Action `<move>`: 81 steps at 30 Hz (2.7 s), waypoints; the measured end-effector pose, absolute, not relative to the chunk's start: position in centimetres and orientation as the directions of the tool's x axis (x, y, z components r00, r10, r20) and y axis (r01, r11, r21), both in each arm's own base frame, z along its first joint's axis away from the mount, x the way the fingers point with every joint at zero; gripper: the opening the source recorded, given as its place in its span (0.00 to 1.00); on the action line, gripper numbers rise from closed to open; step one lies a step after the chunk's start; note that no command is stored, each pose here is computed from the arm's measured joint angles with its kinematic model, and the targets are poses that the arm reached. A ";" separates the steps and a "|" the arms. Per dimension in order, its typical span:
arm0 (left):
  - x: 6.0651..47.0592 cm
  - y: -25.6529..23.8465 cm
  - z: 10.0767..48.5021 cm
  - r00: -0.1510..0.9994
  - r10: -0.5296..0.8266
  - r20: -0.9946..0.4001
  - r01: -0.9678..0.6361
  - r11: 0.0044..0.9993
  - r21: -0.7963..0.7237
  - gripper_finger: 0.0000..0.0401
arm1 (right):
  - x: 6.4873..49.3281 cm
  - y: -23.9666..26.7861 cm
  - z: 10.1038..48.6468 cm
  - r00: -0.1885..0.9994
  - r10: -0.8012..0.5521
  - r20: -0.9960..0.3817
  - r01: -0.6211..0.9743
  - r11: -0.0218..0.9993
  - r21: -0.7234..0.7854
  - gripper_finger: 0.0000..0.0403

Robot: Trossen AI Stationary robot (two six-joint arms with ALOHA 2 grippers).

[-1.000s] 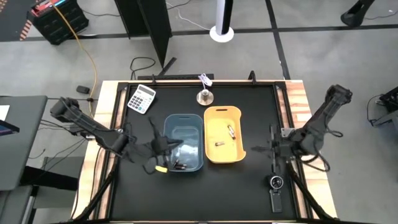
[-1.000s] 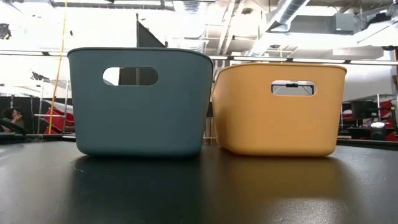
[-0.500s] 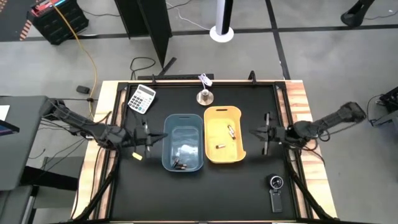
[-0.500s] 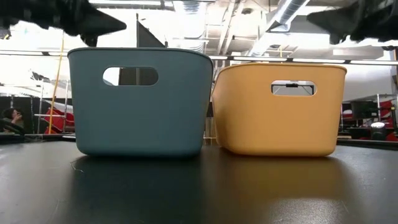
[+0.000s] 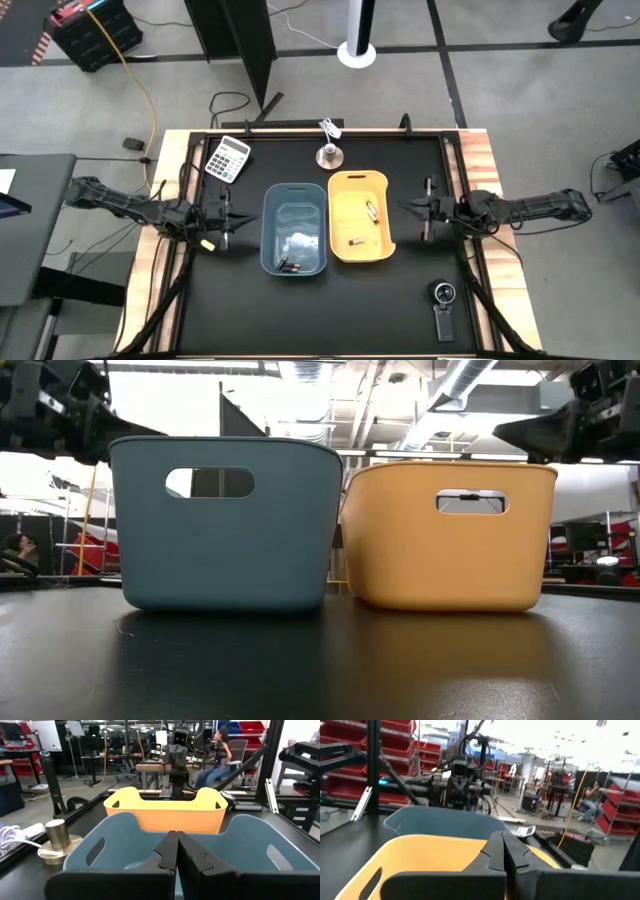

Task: Sort batteries
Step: Return to Home Position

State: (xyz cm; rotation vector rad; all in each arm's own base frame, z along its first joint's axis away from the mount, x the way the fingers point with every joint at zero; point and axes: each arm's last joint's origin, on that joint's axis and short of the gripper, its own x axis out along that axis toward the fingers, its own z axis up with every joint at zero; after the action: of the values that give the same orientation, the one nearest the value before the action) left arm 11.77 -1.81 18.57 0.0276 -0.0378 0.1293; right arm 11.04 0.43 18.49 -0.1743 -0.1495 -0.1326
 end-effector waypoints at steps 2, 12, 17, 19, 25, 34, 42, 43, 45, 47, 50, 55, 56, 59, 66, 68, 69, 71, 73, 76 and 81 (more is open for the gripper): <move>11.4 -1.7 18.0 0.991 0.129 0.045 -0.130 0.991 0.019 0.00 | 10.7 0.4 18.2 0.984 -0.113 0.136 0.133 0.979 -0.152 0.00; 9.8 -1.5 17.4 0.995 0.072 0.065 -0.073 0.997 0.023 0.00 | 9.6 0.7 17.3 0.996 -0.072 0.053 0.079 0.987 -0.142 0.00; 9.5 -1.5 17.4 0.996 0.034 0.081 -0.039 0.998 0.049 0.00 | 9.6 0.7 17.2 0.997 -0.068 0.046 0.073 0.987 -0.140 0.00; 9.5 -1.5 17.3 0.997 0.029 0.069 -0.033 0.998 0.056 0.00 | 9.6 0.7 17.2 0.997 -0.067 0.043 0.072 0.988 -0.135 0.00; 9.6 -1.7 17.2 0.998 -0.009 0.055 0.006 0.999 0.050 0.00 | 9.7 0.7 17.1 0.997 -0.066 0.028 0.069 0.990 -0.123 0.04; 9.6 -1.7 17.1 0.999 -0.008 0.053 0.006 0.999 0.054 0.00 | 9.7 0.7 17.1 0.997 -0.066 0.027 0.065 0.997 0.034 0.10; 9.6 -1.7 17.1 0.999 -0.008 0.052 0.005 0.999 0.052 0.00 | 9.7 0.7 17.1 0.997 -0.067 0.027 0.066 0.997 0.040 0.10; 9.6 -1.7 17.1 0.999 -0.008 0.052 0.005 0.999 0.052 0.00 | 9.7 0.7 17.1 0.997 -0.067 0.027 0.066 0.997 0.040 0.10; 9.6 -1.7 17.1 0.999 -0.008 0.052 0.006 0.999 0.052 0.00 | 9.7 0.7 17.1 0.997 -0.067 0.027 0.066 0.997 0.040 0.10; 9.6 -1.8 17.1 0.997 -0.060 0.049 0.057 0.996 0.064 0.00 | 9.7 0.7 17.1 0.997 -0.067 0.027 0.066 0.997 0.040 0.10; 9.3 -2.3 17.4 0.972 -0.233 0.016 0.228 0.964 0.135 0.01 | 9.7 0.7 17.0 0.997 -0.068 0.026 0.066 0.997 0.040 0.10; 9.3 -2.5 17.3 0.957 -0.291 0.007 0.288 0.950 0.122 0.01 | 9.7 0.7 17.0 0.997 -0.068 0.026 0.067 0.997 0.040 0.10; 9.3 -2.4 17.3 0.961 -0.277 0.005 0.275 0.955 0.113 0.01 | 9.7 0.7 17.0 0.997 -0.068 0.026 0.067 0.997 0.040 0.10; 9.4 -2.3 17.3 0.973 -0.231 -0.001 0.230 0.969 0.089 0.01 | 9.7 0.7 17.0 0.997 -0.069 0.026 0.068 0.997 0.040 0.10; 9.4 -2.2 17.3 0.977 -0.211 -0.002 0.211 0.974 0.085 0.01 | 9.7 0.7 17.0 0.997 -0.071 0.026 0.069 0.997 0.040 0.10; 9.4 -2.2 17.2 0.978 -0.209 -0.002 0.209 0.974 0.085 0.01 | 9.7 0.7 17.0 0.997 -0.071 0.026 0.069 0.997 0.040 0.10; 9.4 -2.2 17.2 0.978 -0.209 -0.003 0.208 0.974 0.085 0.01 | 9.7 0.7 17.0 0.997 -0.071 0.026 0.069 0.997 0.040 0.10; 9.4 -2.2 17.2 0.978 -0.208 -0.003 0.208 0.974 0.085 0.01 | 9.7 0.7 17.0 0.997 -0.070 0.026 0.069 0.997 0.040 0.10; 9.4 -2.2 17.3 0.979 -0.206 -0.002 0.205 0.975 0.085 0.01 | 9.7 0.7 17.0 0.997 -0.071 0.026 0.069 0.997 0.040 0.10; 9.4 -2.2 17.3 0.979 -0.202 -0.002 0.201 0.976 0.085 0.01 | 9.7 0.7 17.0 0.997 -0.071 0.026 0.069 0.997 0.040 0.10; 9.4 -2.2 17.3 0.980 -0.201 -0.003 0.200 0.976 0.086 0.01 | 9.7 0.7 17.0 0.997 -0.070 0.026 0.069 0.997 0.040 0.10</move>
State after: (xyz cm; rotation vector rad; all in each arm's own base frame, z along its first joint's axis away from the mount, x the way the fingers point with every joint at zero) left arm 9.37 -2.19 17.26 0.0856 -0.0059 -0.2022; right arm 9.68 0.73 17.03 0.0394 -0.0272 -0.0700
